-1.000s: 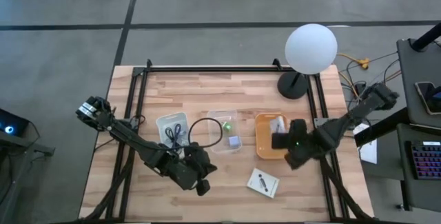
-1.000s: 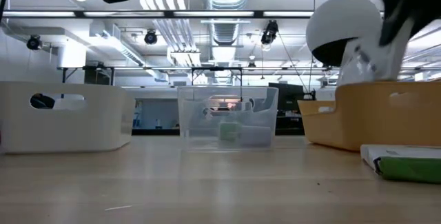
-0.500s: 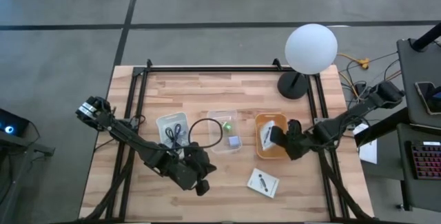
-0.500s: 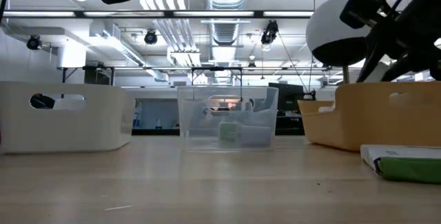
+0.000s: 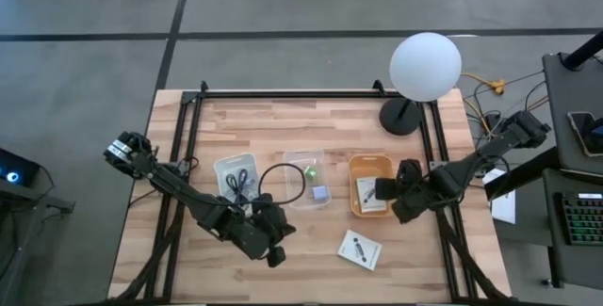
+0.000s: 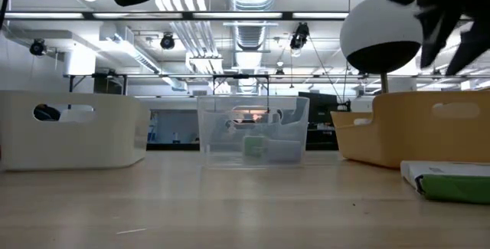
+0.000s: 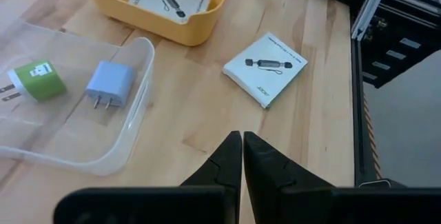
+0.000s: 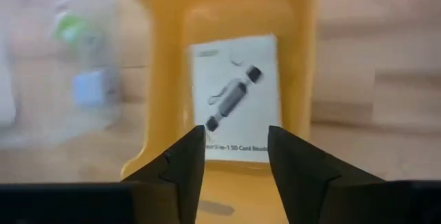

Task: Pick and place items into bin
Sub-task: Put the white card reader box into the yellow bin

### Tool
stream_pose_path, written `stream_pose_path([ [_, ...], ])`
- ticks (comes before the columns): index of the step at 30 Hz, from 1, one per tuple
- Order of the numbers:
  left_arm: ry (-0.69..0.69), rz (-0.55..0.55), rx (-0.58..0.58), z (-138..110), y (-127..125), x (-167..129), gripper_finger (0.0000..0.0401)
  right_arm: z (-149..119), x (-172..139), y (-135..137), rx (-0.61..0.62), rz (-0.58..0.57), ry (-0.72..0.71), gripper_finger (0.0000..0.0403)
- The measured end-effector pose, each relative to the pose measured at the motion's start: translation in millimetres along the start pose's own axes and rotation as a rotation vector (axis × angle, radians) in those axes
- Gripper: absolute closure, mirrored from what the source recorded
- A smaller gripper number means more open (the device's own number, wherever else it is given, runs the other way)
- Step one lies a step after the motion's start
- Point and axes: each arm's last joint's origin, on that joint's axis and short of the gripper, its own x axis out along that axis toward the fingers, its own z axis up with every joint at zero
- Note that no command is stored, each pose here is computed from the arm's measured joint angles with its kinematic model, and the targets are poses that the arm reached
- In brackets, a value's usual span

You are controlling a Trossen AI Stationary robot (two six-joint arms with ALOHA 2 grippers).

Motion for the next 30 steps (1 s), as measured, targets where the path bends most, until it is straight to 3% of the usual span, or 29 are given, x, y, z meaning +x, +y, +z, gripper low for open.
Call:
stream_pose_path([
  [6, 0.000, 0.002, 0.004, -0.5, 0.6, 0.1, 0.0401, -19.3, -38.5, 27.2, -0.520, 0.159, -0.012, 0.0246],
  [10, 0.003, 0.017, -0.007, -0.4, 5.4, 3.5, 0.0401, -45.5, -45.3, 42.0, -0.758, 0.109, 0.125, 0.0247],
  [15, 0.070, -0.055, 0.013, 5.9, 12.1, 10.2, 0.0401, -82.3, -23.7, 51.4, -0.830, -0.034, 0.362, 0.0250],
  [20, 0.055, -0.108, 0.057, 7.7, 14.3, 14.9, 0.0401, -123.0, 1.8, 53.1, -0.825, -0.049, 0.460, 0.0293],
  [25, 0.038, -0.155, 0.042, 8.3, 11.0, 15.0, 0.0401, -151.1, 19.8, 45.3, -0.752, -0.093, 0.445, 0.0379],
  [30, -0.015, -0.255, -0.017, 12.8, 0.9, 18.7, 0.0401, -166.5, 27.5, 29.2, -0.658, -0.170, 0.359, 0.0390],
])
